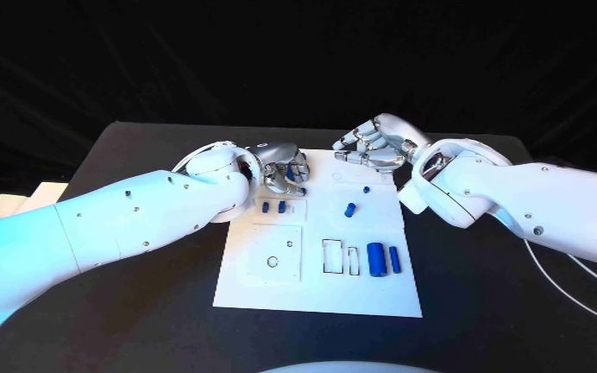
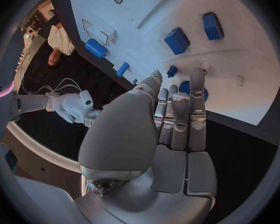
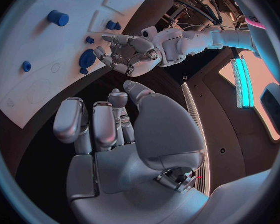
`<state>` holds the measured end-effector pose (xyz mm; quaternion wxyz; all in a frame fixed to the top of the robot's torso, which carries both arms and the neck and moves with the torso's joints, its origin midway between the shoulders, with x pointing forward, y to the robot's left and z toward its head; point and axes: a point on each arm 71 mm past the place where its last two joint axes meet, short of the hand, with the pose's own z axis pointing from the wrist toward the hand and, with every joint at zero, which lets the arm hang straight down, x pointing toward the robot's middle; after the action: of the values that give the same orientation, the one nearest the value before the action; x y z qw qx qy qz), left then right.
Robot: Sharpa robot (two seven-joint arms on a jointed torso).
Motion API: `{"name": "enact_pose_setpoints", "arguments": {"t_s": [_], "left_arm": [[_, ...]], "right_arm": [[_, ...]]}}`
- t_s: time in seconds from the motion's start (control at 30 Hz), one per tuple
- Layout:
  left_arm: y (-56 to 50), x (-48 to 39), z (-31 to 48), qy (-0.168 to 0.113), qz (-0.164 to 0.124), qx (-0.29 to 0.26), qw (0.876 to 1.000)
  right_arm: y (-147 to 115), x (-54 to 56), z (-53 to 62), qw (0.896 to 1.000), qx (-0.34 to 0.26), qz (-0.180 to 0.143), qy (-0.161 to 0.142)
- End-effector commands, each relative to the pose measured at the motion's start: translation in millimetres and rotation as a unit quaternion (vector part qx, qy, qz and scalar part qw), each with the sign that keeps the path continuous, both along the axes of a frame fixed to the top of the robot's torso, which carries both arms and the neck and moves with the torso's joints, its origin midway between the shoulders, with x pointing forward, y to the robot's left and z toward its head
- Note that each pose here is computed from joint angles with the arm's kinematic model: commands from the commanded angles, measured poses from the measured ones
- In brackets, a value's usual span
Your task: Assemble the parts on the task board
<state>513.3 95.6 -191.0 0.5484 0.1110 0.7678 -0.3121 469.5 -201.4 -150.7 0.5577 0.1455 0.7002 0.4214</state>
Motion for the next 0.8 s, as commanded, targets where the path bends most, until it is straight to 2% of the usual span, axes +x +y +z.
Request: {"name": "enact_pose_setpoints", "arguments": {"t_s": [0.03,0.27,0.8], "left_arm": [[-4.7,1.3,-2.2,-0.015,-0.004,0.037,0.999],[-10.6,4.9,-6.8,-0.009,-0.003,0.052,0.999],[-17.4,5.9,-15.2,0.011,-0.003,0.08,0.997]], "right_arm": [[1.3,-0.5,0.8,1.0,0.002,0.003,-0.007],[1.7,-0.6,1.1,1.0,0.002,0.002,-0.009],[2.3,-1.0,1.3,1.0,0.002,0.003,-0.009]]}}
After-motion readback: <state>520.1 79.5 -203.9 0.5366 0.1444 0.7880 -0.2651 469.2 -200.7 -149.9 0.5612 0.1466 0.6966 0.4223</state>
